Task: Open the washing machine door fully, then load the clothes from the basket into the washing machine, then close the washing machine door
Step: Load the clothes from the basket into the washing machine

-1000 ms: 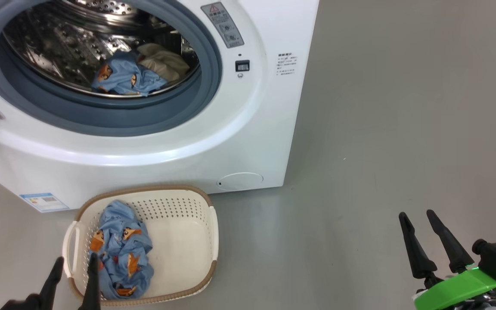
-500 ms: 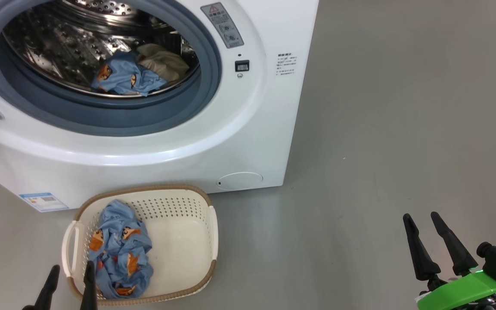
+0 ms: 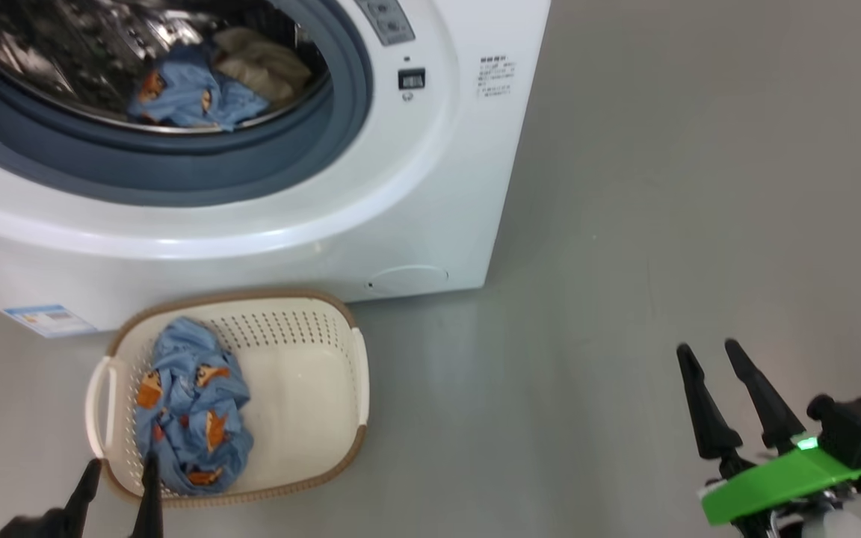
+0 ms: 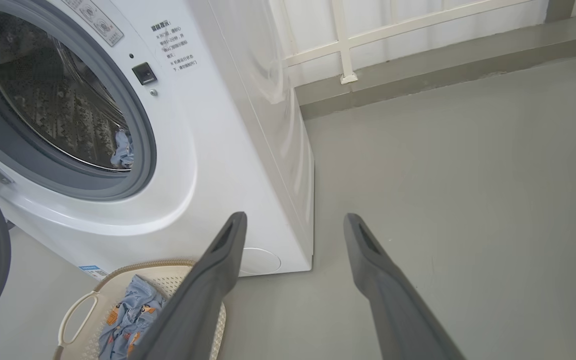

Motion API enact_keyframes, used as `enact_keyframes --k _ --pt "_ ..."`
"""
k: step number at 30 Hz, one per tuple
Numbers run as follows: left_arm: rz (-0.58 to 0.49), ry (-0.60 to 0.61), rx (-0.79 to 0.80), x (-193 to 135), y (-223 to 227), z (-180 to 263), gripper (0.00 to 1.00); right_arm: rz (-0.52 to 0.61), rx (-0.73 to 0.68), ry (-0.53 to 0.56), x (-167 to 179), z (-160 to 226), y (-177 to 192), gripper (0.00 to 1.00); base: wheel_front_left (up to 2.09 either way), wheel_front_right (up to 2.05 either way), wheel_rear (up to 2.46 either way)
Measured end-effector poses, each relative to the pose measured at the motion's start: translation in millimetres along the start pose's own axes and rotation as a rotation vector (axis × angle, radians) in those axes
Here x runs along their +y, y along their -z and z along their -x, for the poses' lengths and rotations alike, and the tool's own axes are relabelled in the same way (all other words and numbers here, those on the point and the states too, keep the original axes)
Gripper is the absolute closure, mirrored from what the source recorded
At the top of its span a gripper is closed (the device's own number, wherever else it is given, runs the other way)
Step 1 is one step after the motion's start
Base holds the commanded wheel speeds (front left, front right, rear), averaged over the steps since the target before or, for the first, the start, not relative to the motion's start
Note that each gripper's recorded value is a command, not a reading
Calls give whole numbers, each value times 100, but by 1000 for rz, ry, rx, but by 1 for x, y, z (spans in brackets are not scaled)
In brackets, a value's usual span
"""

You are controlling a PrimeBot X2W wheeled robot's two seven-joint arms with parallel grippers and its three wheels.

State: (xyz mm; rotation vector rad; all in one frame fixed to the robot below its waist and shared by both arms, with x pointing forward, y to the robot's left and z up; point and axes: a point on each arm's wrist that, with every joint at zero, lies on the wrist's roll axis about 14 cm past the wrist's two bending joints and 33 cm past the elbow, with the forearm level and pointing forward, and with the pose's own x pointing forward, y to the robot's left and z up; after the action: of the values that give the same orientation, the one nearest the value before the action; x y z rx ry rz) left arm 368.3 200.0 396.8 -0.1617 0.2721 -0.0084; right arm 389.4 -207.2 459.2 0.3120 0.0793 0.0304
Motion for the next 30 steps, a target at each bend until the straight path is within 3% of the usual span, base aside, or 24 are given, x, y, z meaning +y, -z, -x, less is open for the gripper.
enact_keyframes --k 13,30 --pt "-45 52 249 -2 68 -62 0 -10 23 -6 2 -41 16 0 0 0 0" --pt "-91 134 479 -18 145 -136 0 -8 100 -3 -9 -92 64 0 0 0 0"
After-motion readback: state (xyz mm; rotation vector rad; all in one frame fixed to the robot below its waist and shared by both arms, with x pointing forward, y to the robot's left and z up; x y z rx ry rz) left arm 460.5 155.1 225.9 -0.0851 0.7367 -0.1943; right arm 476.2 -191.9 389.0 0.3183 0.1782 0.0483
